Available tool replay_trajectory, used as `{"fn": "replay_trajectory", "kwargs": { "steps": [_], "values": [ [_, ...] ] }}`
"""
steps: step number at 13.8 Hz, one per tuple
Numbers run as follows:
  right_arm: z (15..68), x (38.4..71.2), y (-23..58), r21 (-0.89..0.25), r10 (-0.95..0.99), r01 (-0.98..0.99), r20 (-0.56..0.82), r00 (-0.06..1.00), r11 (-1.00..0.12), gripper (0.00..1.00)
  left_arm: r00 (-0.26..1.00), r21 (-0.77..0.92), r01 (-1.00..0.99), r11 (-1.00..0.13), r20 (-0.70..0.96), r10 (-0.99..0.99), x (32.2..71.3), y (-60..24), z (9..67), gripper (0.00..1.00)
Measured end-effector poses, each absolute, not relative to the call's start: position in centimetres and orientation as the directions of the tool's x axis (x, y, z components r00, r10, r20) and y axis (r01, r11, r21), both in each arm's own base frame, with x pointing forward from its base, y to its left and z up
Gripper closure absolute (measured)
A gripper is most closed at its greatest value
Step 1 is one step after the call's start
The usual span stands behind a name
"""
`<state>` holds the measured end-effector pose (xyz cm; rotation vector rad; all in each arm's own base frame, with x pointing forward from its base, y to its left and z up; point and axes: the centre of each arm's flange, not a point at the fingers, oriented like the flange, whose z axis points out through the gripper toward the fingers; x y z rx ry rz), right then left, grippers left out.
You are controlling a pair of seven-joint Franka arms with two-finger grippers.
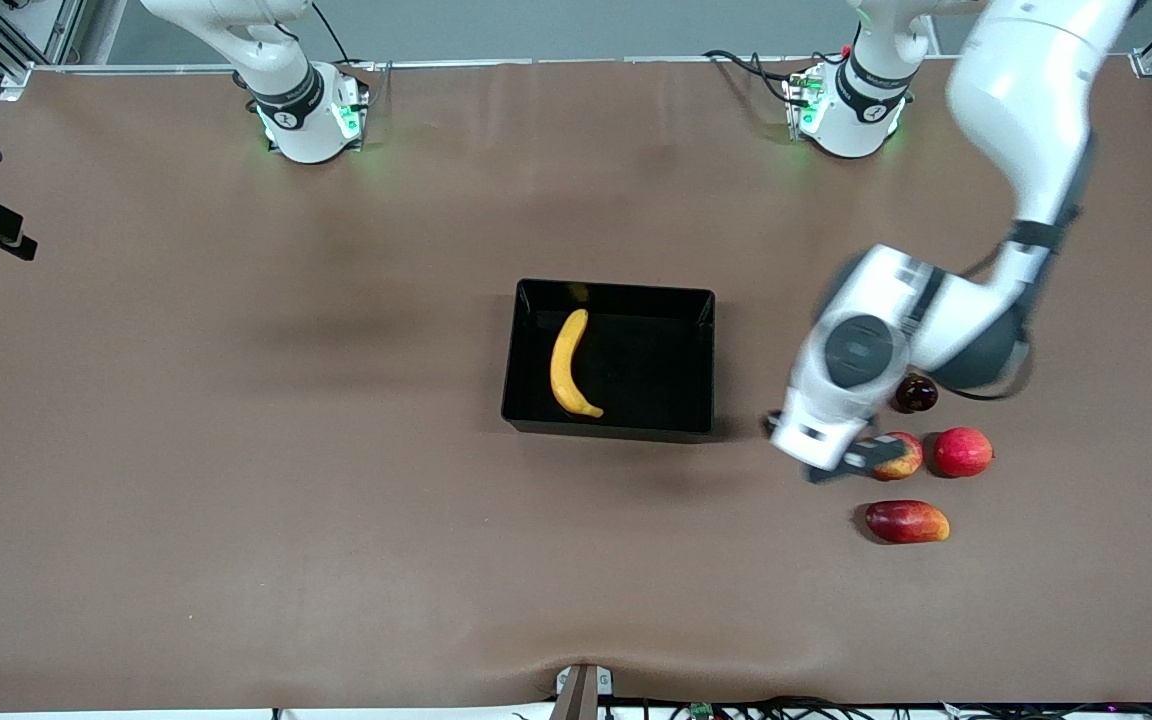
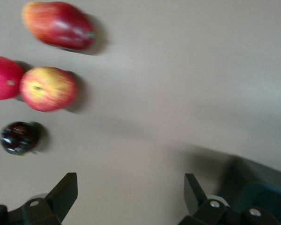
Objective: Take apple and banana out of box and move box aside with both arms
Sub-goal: 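Lower the apple beside the red peach and open the left gripper, then move the left gripper into the box and grasp the yellow banana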
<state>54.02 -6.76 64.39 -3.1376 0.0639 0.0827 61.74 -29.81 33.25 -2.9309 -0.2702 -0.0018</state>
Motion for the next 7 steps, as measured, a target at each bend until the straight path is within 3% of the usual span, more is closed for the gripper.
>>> {"fn": "replay_trajectory", "kwargs": {
  "steps": [3, 7],
  "values": [
    [64.2, 54.1, -7.0, -0.001, -0.046, -0.046, -0.056, 0.997, -0.999, 0.0, 0.996, -0.155, 0.082, -0.985, 0.032, 0.078, 57.6, -39.3, 34.6, 0.0],
    [63.9, 54.3, -7.1, -0.001, -0.046, -0.046, -0.061, 0.997, -0.999, 0.0, 0.999, -0.061, 0.032, -0.998, 0.037, 0.03, 55.4, -46.1, 32.6, 0.0]
  ]
}}
